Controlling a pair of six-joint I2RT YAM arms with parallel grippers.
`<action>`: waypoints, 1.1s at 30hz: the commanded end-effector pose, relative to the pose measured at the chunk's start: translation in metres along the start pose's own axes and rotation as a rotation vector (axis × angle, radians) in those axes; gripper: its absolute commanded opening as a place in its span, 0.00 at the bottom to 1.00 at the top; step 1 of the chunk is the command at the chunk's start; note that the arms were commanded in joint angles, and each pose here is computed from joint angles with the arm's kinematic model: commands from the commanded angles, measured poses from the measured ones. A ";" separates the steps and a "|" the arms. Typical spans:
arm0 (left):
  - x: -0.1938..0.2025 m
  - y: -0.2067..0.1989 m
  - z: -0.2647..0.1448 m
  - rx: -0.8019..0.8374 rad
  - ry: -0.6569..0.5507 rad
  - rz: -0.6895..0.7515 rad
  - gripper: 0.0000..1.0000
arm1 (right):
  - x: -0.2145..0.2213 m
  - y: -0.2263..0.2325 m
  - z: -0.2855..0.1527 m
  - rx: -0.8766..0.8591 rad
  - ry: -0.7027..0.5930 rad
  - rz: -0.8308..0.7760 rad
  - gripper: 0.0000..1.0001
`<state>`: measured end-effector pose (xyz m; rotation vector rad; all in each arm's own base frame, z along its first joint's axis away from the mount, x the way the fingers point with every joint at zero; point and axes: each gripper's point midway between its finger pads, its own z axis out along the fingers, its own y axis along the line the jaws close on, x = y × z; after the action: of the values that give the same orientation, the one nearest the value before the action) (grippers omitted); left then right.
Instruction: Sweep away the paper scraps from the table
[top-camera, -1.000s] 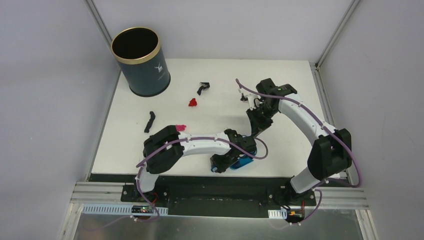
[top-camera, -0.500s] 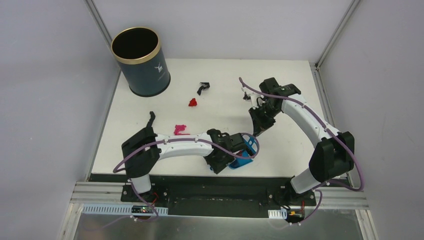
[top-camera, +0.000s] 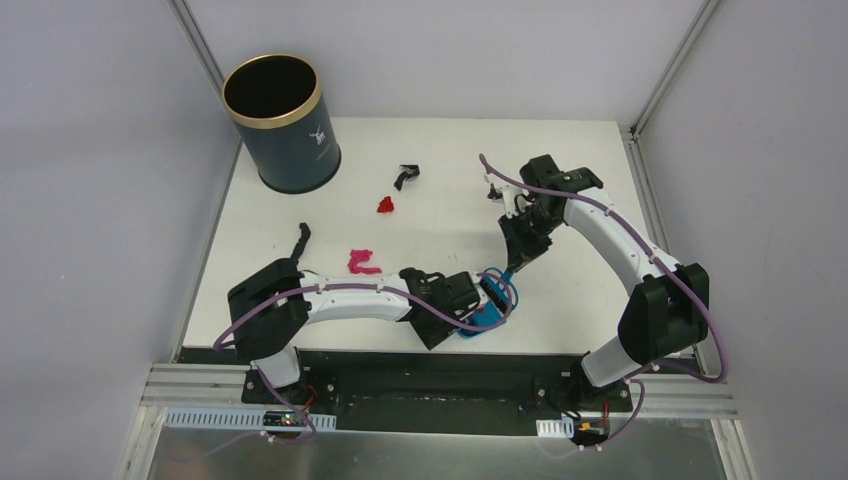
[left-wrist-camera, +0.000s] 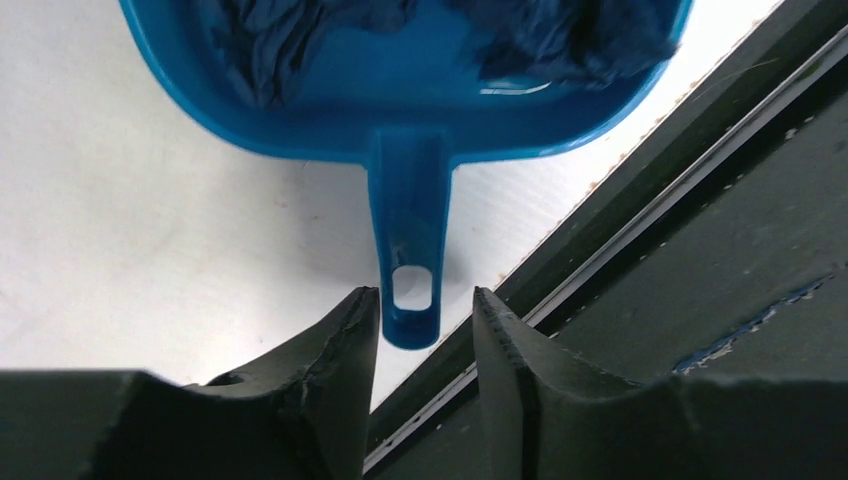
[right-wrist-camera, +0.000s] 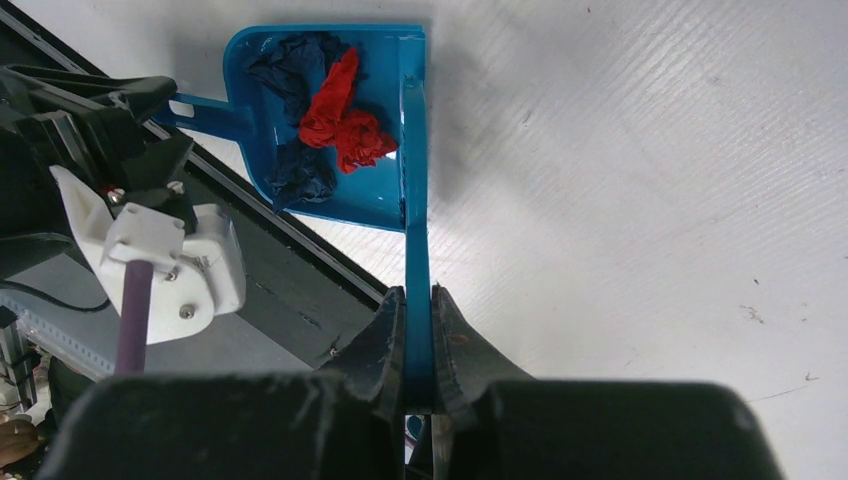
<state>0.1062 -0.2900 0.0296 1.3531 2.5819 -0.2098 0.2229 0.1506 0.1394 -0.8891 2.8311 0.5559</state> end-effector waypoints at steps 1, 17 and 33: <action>-0.022 -0.009 0.004 0.055 -0.086 0.032 0.37 | -0.003 0.002 -0.013 0.006 -0.055 -0.018 0.00; -0.025 -0.007 -0.024 0.027 -0.055 0.002 0.05 | -0.008 -0.013 -0.030 0.064 -0.102 0.016 0.00; -0.061 0.055 -0.104 -0.075 -0.100 -0.106 0.00 | 0.003 -0.080 -0.046 -0.007 -0.179 0.289 0.00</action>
<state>0.1462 -0.2988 0.1067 1.2443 2.5616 -0.1926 0.2763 0.0604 0.1660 -0.3522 2.8110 0.5526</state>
